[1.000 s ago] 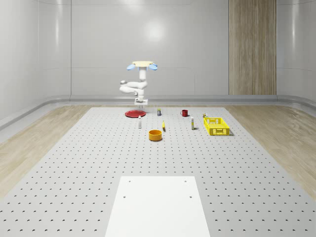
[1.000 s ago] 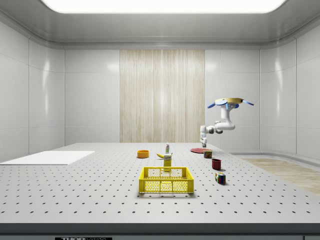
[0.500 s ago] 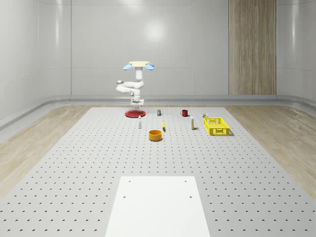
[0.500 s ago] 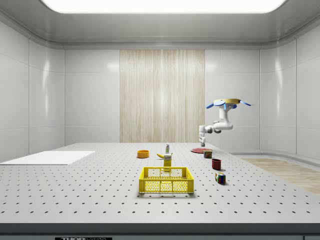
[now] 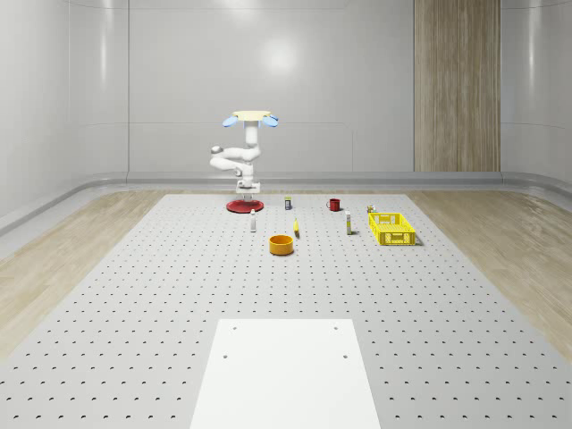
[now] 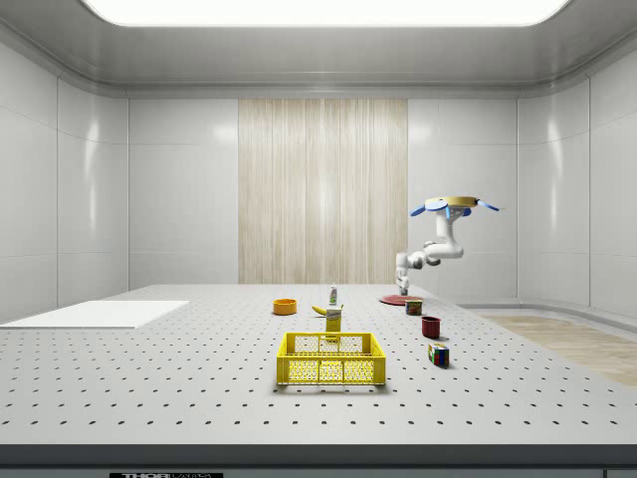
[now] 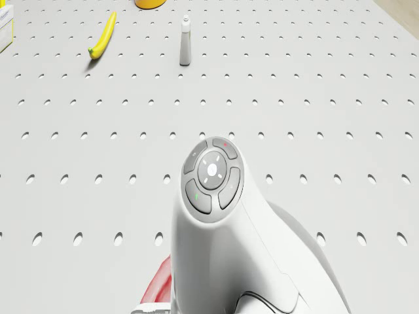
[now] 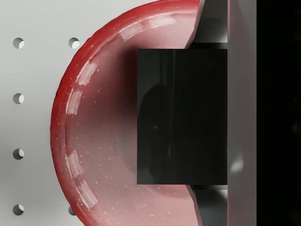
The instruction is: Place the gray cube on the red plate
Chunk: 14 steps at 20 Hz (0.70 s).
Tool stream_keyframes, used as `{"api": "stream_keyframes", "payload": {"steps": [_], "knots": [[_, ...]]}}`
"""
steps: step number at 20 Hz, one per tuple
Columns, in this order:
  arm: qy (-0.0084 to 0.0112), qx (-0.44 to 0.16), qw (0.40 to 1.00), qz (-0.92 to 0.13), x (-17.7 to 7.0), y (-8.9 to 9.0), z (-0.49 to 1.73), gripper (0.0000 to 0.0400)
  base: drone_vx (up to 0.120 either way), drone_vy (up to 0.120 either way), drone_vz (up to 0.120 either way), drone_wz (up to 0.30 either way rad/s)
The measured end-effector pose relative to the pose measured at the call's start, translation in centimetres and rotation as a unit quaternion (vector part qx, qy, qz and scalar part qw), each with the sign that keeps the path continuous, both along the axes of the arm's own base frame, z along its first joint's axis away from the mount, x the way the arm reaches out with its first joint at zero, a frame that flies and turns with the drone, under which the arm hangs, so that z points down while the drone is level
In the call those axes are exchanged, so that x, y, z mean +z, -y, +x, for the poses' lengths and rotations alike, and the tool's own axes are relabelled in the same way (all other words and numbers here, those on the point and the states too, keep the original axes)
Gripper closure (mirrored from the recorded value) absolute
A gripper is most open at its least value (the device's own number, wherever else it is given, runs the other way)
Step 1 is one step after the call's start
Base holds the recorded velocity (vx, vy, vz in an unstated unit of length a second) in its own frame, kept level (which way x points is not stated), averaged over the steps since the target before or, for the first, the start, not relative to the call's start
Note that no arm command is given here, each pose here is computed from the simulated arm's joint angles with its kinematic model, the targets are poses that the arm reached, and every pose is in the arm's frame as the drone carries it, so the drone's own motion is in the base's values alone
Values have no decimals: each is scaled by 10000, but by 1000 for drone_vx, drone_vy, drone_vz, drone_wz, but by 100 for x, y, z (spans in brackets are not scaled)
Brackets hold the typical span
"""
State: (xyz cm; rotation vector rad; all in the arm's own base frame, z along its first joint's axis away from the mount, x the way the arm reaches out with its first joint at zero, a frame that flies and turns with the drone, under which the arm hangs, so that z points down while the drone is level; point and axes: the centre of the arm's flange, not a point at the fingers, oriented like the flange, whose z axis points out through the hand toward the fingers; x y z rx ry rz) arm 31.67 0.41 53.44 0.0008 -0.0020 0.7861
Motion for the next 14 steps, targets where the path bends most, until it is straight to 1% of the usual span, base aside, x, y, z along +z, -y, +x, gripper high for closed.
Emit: {"api": "stream_keyframes", "payload": {"steps": [2, 5, 8, 11, 14], "knots": [[0, 0, 10000, 0, 81, 0, 0, 149, 0, 0, 0, 0], [0, 0, 10000, 0, 163, 0, 0, 77, 0, 0, 0, 0], [1, 0, 10000, 0, 152, 0, 0, 36, 0, 0, 0, 0], [0, -1, 10000, 0, 72, 0, 0, 17, 0, 0, 0, 0], [0, -1, 10000, 0, 12, 0, 0, 8, 0, 0, 0, 0]]}}
